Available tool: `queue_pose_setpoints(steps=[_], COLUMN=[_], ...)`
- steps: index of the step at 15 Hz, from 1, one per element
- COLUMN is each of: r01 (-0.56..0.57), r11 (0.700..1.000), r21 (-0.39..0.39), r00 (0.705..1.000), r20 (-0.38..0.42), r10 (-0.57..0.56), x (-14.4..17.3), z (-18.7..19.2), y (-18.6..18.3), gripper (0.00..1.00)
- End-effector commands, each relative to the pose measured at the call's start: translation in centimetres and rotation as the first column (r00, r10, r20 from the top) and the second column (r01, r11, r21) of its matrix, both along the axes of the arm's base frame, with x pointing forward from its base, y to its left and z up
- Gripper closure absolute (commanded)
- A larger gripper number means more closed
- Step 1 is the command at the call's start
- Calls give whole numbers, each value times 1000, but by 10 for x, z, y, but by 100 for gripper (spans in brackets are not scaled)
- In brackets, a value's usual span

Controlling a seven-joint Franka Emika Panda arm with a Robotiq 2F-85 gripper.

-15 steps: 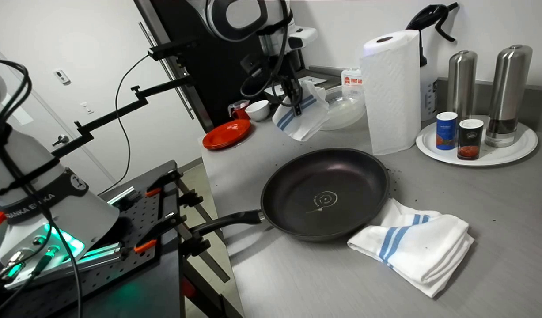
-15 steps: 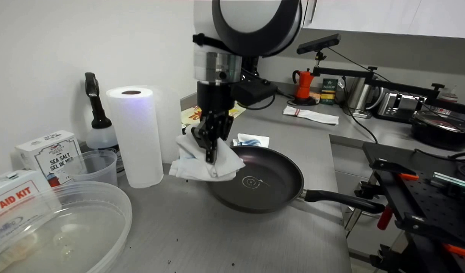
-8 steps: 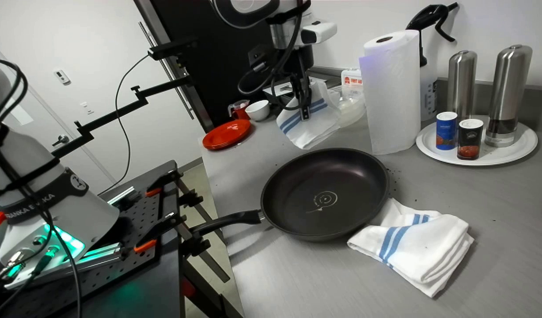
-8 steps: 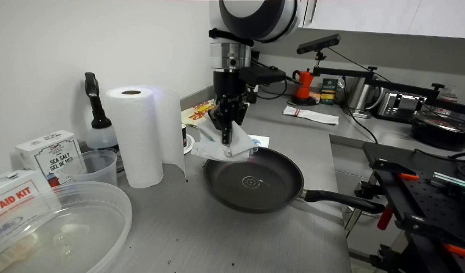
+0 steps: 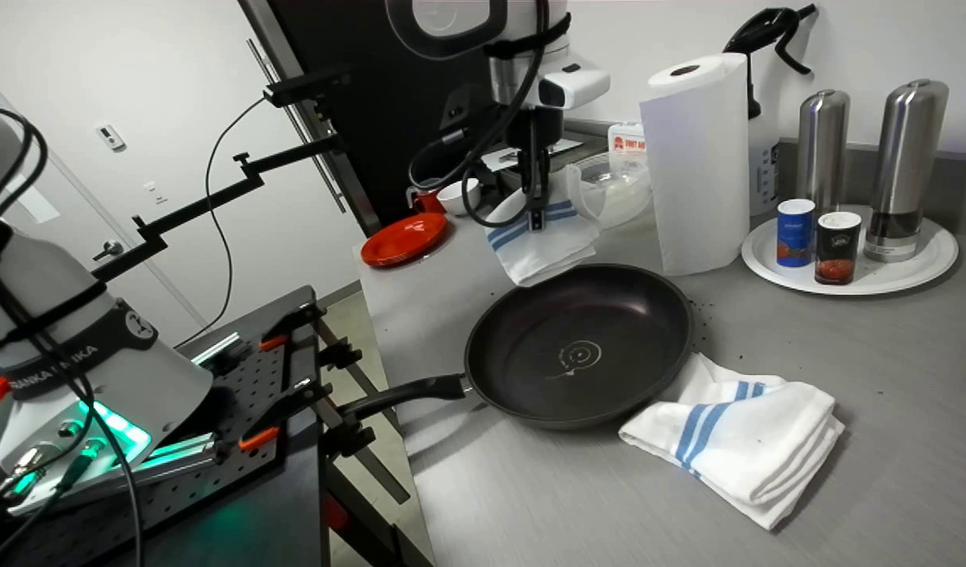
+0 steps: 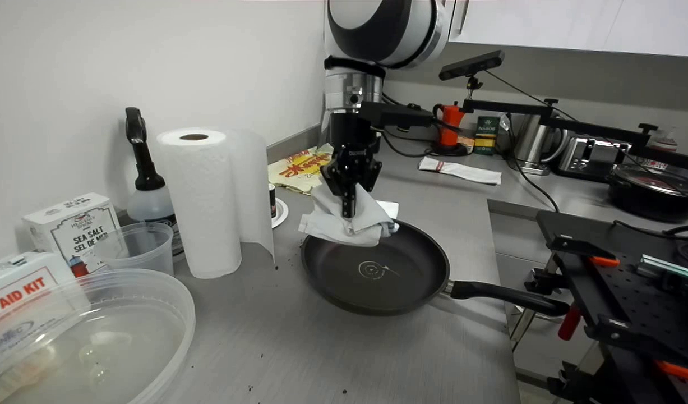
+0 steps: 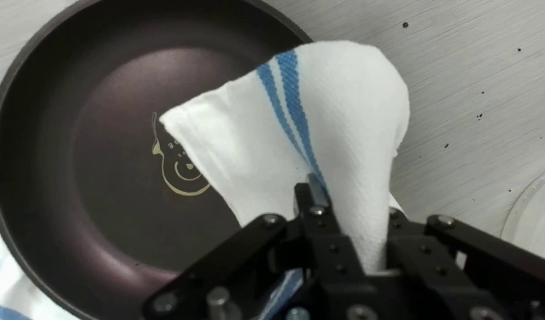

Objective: Use the cloth to wipe the pan

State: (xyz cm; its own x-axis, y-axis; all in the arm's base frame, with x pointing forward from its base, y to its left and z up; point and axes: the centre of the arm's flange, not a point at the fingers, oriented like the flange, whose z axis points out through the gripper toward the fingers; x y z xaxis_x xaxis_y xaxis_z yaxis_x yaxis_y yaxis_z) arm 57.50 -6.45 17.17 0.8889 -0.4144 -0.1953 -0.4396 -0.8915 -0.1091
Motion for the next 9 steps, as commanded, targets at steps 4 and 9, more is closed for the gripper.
queue_pose_setpoints(steps=[4, 9], r01=[59, 68], r11=[996, 997], r21=[67, 39], r00=[998, 996], r20=[-29, -58], r10=[-57, -65], x=[-7, -18], z=[-34, -64], y=[9, -2], gripper=[96, 96])
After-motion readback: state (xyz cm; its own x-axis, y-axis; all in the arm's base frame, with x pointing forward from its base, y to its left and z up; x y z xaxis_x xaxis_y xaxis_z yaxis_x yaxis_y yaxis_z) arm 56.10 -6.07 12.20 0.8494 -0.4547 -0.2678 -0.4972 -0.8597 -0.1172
